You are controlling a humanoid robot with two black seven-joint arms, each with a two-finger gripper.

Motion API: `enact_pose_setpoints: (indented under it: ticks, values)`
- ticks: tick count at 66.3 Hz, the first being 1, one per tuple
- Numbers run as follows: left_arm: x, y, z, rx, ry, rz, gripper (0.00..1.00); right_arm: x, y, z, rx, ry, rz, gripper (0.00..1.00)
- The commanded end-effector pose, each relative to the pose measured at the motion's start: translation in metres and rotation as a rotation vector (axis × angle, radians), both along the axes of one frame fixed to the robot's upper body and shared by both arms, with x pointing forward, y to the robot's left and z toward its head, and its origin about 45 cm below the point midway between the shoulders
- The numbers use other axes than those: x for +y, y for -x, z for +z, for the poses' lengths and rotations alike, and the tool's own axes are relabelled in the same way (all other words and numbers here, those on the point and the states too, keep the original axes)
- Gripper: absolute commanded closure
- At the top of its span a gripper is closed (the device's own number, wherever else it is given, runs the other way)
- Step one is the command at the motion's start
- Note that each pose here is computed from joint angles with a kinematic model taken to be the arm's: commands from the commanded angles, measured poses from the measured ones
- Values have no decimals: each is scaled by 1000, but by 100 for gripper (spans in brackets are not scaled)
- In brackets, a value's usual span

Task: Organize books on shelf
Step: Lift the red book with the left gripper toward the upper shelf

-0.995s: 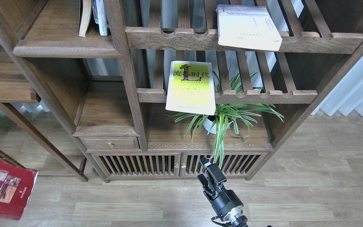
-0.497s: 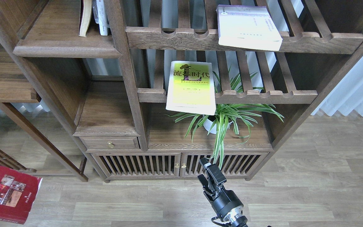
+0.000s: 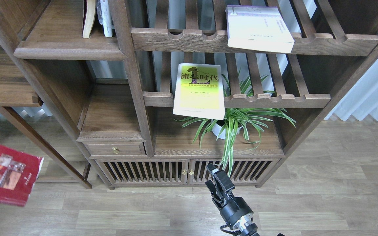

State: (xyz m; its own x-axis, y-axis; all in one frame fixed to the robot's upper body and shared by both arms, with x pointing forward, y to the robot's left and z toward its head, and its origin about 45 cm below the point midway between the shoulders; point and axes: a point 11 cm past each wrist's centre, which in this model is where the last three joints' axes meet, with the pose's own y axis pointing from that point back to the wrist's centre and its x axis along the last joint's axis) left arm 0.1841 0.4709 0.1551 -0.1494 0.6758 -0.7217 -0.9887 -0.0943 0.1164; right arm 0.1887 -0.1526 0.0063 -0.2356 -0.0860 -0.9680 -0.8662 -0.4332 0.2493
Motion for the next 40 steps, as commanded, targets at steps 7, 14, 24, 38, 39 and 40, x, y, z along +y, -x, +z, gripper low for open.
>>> enact_pose_setpoints:
  ticks: [7,14,24,38,39,40]
  values:
    - [9,-21,24,-32,-62,-47,98,0,-2,1,-5,1,1,1]
    - [10,-31,34,-49,-80,-68,98,0,-3,1,-6,1,1,1]
    - [8,-43,42,-69,-86,-92,98,1,-9,4,-21,1,5,1]
    - [10,-74,78,-129,-170,-158,98,1,-15,7,-35,1,6,1]
    - [10,-77,83,-137,-180,-166,98,1,-16,8,-36,1,6,1]
    - [9,-81,87,-144,-188,-174,98,1,-16,8,-36,1,6,1]
